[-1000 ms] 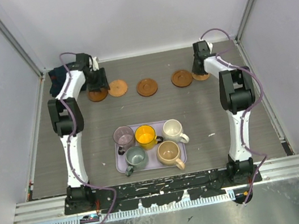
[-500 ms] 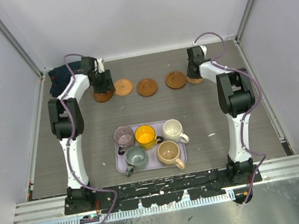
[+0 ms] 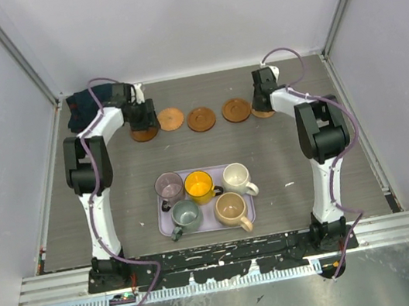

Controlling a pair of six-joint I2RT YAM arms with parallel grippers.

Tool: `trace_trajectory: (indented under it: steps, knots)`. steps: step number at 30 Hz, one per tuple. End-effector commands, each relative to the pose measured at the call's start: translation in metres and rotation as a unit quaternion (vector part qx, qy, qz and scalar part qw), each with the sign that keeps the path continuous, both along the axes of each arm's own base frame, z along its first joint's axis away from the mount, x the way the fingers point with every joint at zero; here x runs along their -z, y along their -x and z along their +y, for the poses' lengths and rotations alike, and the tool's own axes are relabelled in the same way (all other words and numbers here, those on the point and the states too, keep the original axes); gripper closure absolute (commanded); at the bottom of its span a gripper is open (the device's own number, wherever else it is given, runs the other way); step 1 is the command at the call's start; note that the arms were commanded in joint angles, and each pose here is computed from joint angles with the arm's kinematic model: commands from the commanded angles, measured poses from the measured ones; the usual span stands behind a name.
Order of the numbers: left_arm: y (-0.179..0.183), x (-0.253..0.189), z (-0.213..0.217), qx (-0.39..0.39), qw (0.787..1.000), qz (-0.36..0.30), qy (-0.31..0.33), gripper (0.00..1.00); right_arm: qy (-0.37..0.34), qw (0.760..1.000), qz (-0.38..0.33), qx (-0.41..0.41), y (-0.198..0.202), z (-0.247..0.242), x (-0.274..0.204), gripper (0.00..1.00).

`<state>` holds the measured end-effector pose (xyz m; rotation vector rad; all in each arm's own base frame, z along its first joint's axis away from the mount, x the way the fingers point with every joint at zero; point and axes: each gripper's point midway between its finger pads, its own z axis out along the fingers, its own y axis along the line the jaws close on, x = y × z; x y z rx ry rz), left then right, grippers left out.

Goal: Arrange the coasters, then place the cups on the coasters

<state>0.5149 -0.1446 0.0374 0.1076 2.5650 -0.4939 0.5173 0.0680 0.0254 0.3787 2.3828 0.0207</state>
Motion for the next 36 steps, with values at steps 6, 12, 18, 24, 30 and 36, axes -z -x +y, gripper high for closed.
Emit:
trace_trajectory:
  steps: [6, 12, 18, 24, 30, 36]
  knots:
    - [0.069, 0.040, -0.012, 0.014, 0.992, 0.126, 0.001, 0.43, -0.006, 0.987, 0.158, -0.026, 0.083, 0.019, 0.059, 0.96]
    - [0.075, 0.035, -0.010, 0.013, 0.992, 0.122, 0.000, 0.43, -0.004, 0.988, 0.156, -0.017, 0.085, 0.019, 0.053, 0.96]
    - [0.067, 0.019, -0.010, 0.015, 0.995, 0.099, -0.002, 0.35, 0.001, 0.990, 0.141, -0.012, 0.089, 0.019, 0.037, 0.94]
    - [0.033, -0.002, 0.006, 0.003, 0.998, 0.059, -0.022, 0.30, 0.050, 0.994, 0.095, -0.006, 0.062, 0.005, 0.004, 0.91]
    - [0.018, -0.007, 0.025, -0.010, 0.998, 0.065, -0.011, 0.30, 0.089, 0.993, 0.083, -0.006, 0.034, -0.003, -0.017, 0.91]
    - [0.022, 0.002, 0.036, -0.017, 0.997, 0.071, -0.012, 0.30, 0.087, 0.991, 0.106, 0.002, 0.039, -0.007, 0.001, 0.90]
